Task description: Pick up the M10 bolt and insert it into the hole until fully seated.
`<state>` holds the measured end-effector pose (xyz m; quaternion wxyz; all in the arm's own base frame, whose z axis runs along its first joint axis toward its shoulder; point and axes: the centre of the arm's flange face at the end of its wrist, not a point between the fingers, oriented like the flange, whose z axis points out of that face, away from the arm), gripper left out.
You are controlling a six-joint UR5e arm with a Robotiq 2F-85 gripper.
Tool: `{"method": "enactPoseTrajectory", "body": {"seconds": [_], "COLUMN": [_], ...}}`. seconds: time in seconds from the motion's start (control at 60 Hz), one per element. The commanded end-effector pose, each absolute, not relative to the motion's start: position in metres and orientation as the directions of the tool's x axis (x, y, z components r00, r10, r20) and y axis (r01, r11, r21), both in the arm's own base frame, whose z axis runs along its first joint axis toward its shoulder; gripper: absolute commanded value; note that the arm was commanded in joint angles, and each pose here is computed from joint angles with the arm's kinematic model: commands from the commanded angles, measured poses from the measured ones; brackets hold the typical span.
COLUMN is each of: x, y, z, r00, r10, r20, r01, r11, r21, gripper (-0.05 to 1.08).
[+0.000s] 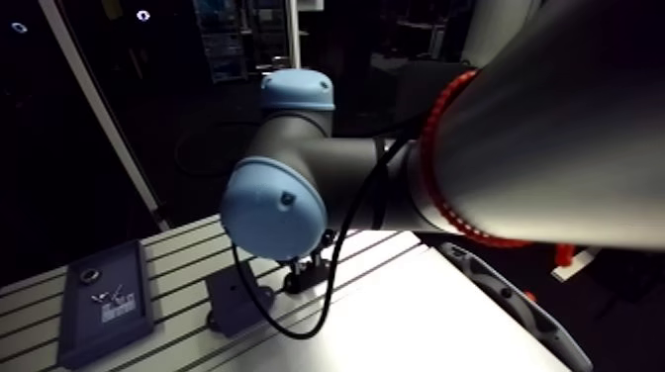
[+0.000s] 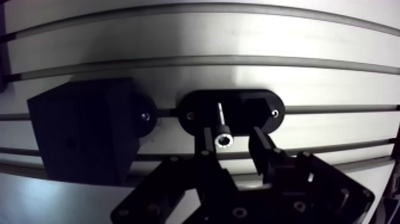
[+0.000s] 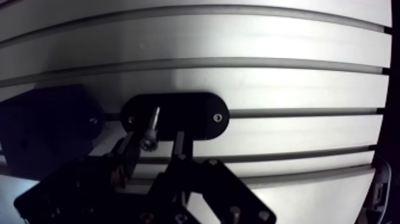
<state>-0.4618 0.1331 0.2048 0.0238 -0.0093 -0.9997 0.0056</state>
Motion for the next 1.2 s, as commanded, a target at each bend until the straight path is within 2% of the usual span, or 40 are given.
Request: {"method": "enactPoseTrajectory", "body": {"seconds": [0.017, 0.467, 1.2], "x": [-0.4615, -0.4586, -0.4587], "y": [0.133, 0.1304, 0.1303], "z": [0.205, 0.2043, 0.2052], "r00": [-0.999, -0.999, -0.999], "r10": [0.019, 0.018, 0.019], "r20": [0.047, 0.045, 0.044], "r01": [0.018, 0.017, 0.018], "r11": [1.0, 1.0, 1.0], "r21": [-0.011, -0.013, -0.014], "gripper": [0.56, 0.57, 0.65]}}
